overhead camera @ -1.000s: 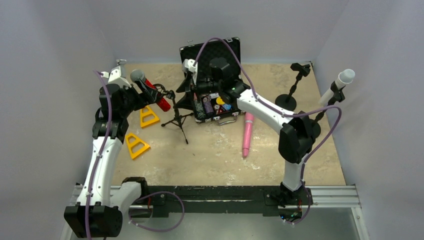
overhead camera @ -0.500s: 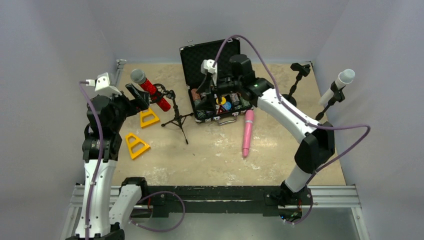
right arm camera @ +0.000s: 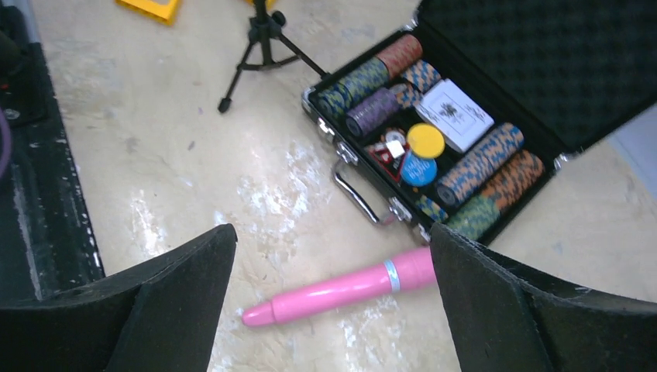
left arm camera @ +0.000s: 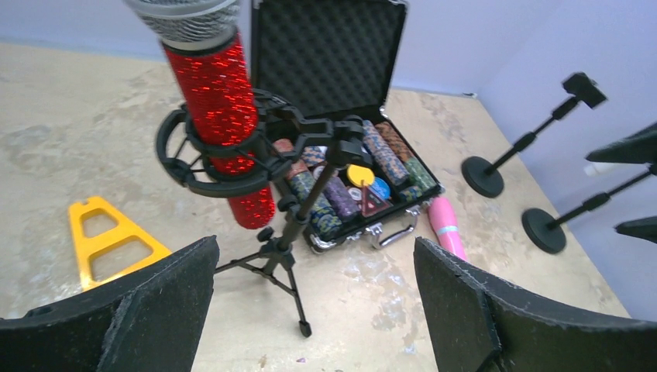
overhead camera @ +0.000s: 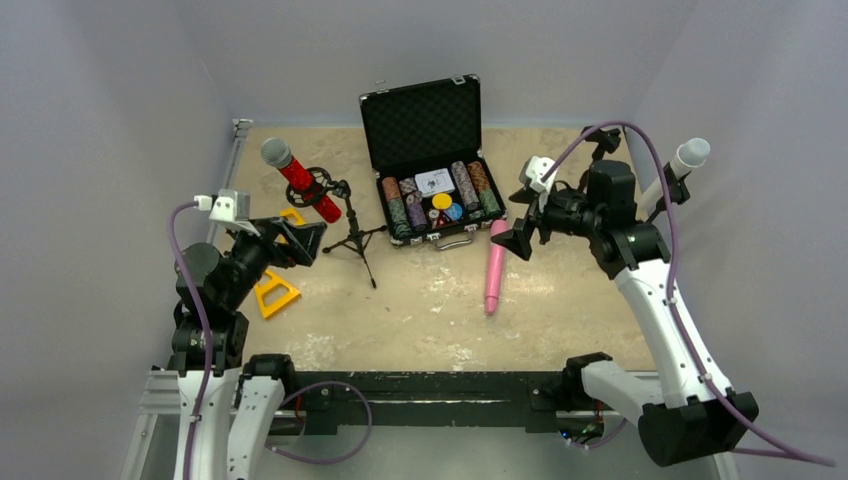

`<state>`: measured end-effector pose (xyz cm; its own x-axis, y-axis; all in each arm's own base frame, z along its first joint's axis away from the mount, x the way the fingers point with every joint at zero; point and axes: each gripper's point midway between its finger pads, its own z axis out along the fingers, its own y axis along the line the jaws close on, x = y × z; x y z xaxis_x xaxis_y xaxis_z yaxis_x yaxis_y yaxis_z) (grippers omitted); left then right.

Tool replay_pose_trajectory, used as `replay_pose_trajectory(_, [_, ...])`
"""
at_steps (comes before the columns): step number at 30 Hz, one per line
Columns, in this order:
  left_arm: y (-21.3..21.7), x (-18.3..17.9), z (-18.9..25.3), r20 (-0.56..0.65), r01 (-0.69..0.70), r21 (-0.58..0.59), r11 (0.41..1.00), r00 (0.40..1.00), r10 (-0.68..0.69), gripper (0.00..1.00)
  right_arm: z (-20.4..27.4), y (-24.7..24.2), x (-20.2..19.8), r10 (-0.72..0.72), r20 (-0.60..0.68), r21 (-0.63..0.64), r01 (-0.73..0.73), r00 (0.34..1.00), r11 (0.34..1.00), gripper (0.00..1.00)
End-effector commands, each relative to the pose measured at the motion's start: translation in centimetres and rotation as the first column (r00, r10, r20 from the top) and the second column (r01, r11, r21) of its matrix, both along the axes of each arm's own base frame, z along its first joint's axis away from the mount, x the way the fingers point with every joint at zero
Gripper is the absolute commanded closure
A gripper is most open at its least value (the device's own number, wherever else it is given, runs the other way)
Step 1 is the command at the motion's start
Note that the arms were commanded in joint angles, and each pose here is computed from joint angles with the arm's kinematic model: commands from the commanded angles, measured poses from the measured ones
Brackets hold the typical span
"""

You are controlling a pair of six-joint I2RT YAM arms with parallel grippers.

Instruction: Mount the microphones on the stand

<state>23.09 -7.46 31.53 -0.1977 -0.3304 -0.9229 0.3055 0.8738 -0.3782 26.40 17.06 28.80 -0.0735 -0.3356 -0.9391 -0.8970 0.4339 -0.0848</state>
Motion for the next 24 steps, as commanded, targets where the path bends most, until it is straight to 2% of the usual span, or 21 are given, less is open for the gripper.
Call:
replay_pose_trajectory(1, [-2.9, -0.9, 1.9, 0.128, 0.184, -0.01, 0.983, 0.975, -0.181, 0.01, 0.8, -3.5, 1.9, -0.201, 0.077, 0.011, 0.201, 0.976, 0.98, 0.01])
replay_pose_trajectory(8, [-4.1, -1.6, -0.4, 0.137, 0.265, -0.016, 0.964, 0.956, -0.26, 0.01, 0.6, -7.1, 2.8, -0.301, 0.048, 0.045, 0.299, 0.952, 0.953, 0.02])
replay_pose_trajectory(14, [-3.7, -2.2, -1.2, 0.126, 0.241, 0.006, 0.97, 0.963, -0.24, 0.01, -1.2, -6.4, 1.2, -0.222, 0.058, 0.068, 0.218, 0.973, 0.974, 0.02])
replay_pose_trajectory(24, [-3.6, -2.0, -1.6, 0.109, 0.233, -0.001, 0.972, 0.967, -0.232, 0.01, -3.1, -6.6, 0.8, -0.199, 0.045, 0.084, 0.195, 0.979, 0.977, 0.02])
